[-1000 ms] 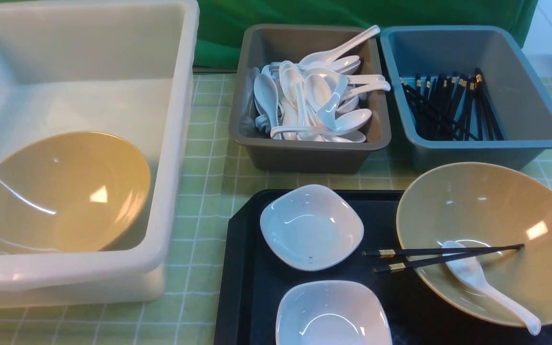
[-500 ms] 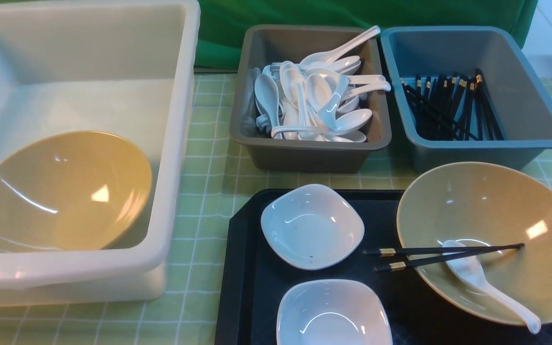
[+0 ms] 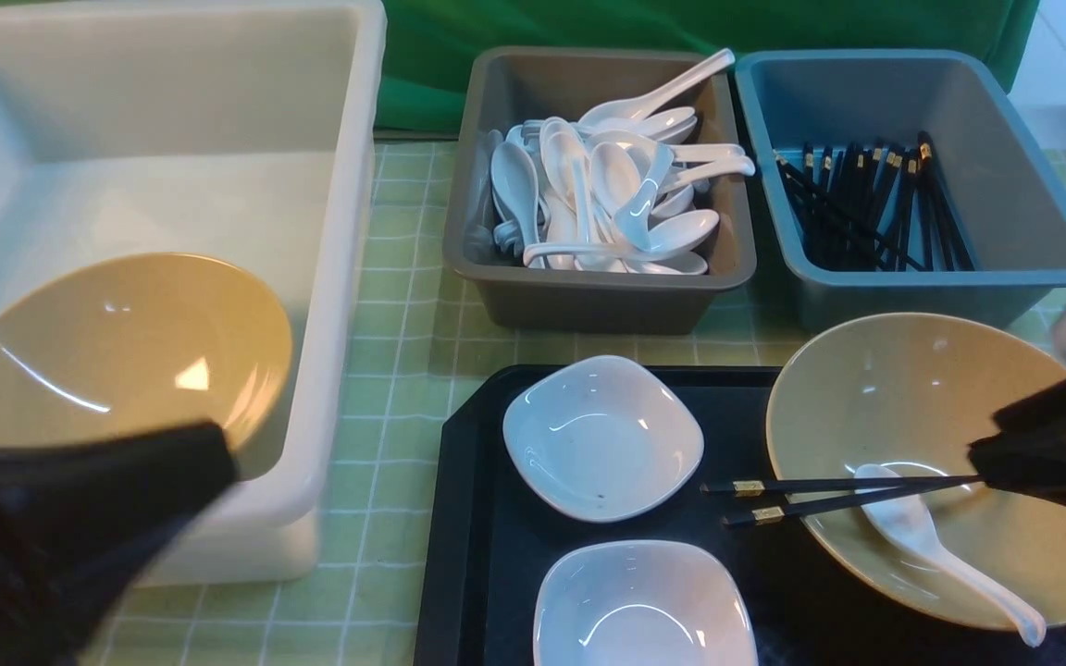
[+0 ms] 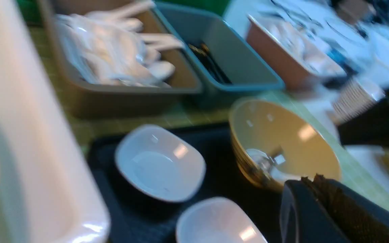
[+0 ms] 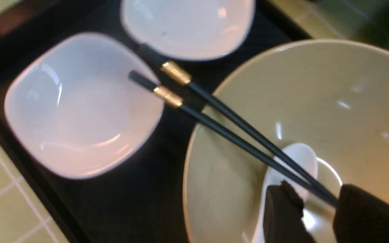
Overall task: On green table put chopsticks spoon bowls plates into blue grey white boxes.
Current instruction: 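Move the grippers toward the tableware on the black tray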
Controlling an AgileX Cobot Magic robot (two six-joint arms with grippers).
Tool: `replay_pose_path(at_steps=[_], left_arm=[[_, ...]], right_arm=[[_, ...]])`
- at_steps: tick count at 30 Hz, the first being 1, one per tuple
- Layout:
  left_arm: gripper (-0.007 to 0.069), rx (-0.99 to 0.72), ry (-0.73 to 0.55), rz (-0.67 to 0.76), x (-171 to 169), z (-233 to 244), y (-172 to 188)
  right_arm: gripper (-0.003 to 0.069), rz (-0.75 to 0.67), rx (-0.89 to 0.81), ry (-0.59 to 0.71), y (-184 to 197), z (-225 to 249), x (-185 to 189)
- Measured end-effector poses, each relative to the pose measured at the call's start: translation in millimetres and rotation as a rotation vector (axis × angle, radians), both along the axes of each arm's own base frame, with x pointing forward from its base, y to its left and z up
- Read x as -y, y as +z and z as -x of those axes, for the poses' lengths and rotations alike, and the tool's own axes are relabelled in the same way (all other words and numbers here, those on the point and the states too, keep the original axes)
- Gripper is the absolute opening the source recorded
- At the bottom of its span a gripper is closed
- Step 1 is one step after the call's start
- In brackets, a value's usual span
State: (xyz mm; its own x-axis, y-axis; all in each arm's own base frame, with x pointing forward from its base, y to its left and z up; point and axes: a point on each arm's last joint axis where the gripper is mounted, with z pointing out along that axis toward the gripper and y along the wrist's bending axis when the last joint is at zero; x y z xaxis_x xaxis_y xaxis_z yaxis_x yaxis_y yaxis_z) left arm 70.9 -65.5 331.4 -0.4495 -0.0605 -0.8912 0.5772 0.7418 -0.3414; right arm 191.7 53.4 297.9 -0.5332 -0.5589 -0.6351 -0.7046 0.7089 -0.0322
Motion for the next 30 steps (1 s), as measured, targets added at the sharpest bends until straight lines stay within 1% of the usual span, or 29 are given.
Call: replay_pose_path(at_steps=[1,3,4,5,6,8,9,10,11,12,13,15,19,23,30], left_arm=[[-0.0002,0.008,-0.018,-0.013,1,0,0],[-0.0002,0.019,-0.158,-0.093,13,0,-4],[-0.0002,0.012,-0.172,-0.1,14,0,-5],[-0.0002,0.033,-0.253,-0.153,20,0,-5],[-0.0002,0.036,-0.273,-0.168,22,0,-6],[-0.0002,0.067,-0.35,-0.212,28,-2,-5],[-0.0002,0.075,-0.356,-0.217,29,-2,-5],[-0.0002,0.085,-0.373,-0.214,32,-5,-5],[-0.0002,0.092,-0.376,-0.217,33,-5,-5],[-0.0002,0.112,-0.374,-0.21,35,-9,-4],[-0.0002,0.126,-0.367,-0.203,36,-11,-3],[-0.0002,0.153,-0.351,-0.189,37,-14,-1],[-0.0002,0.235,-0.314,-0.203,38,-22,3],[-0.0002,0.278,-0.28,-0.197,37,-25,6],[-0.0002,0.325,-0.275,-0.225,37,-27,7]], right_arm=[[0.0236,0.004,-0.006,0.007,-1,-2,0],[0.0236,0.035,-0.024,0.08,-3,-17,-4],[0.0236,0.039,-0.033,0.089,-3,-19,-4],[0.0237,0.058,-0.064,0.152,-7,-26,-7],[0.0237,0.06,-0.064,0.16,-6,-27,-7],[0.0244,0.099,-0.076,0.266,-13,-39,-10],[0.0244,0.103,-0.07,0.276,-13,-39,-10],[0.0246,0.141,-0.049,0.357,-20,-45,-11],[0.0246,0.144,-0.045,0.367,-21,-46,-11],[0.0246,0.179,-0.02,0.431,-27,-52,-11],[0.0246,0.196,-0.005,0.458,-31,-56,-11],[0.0247,0.216,0.01,0.487,-36,-61,-11],[0.0248,0.231,0.027,0.513,-40,-65,-13],[0.0248,0.241,0.037,0.544,-40,-64,-19],[0.0249,0.321,0.021,0.605,-43,-60,-25]])
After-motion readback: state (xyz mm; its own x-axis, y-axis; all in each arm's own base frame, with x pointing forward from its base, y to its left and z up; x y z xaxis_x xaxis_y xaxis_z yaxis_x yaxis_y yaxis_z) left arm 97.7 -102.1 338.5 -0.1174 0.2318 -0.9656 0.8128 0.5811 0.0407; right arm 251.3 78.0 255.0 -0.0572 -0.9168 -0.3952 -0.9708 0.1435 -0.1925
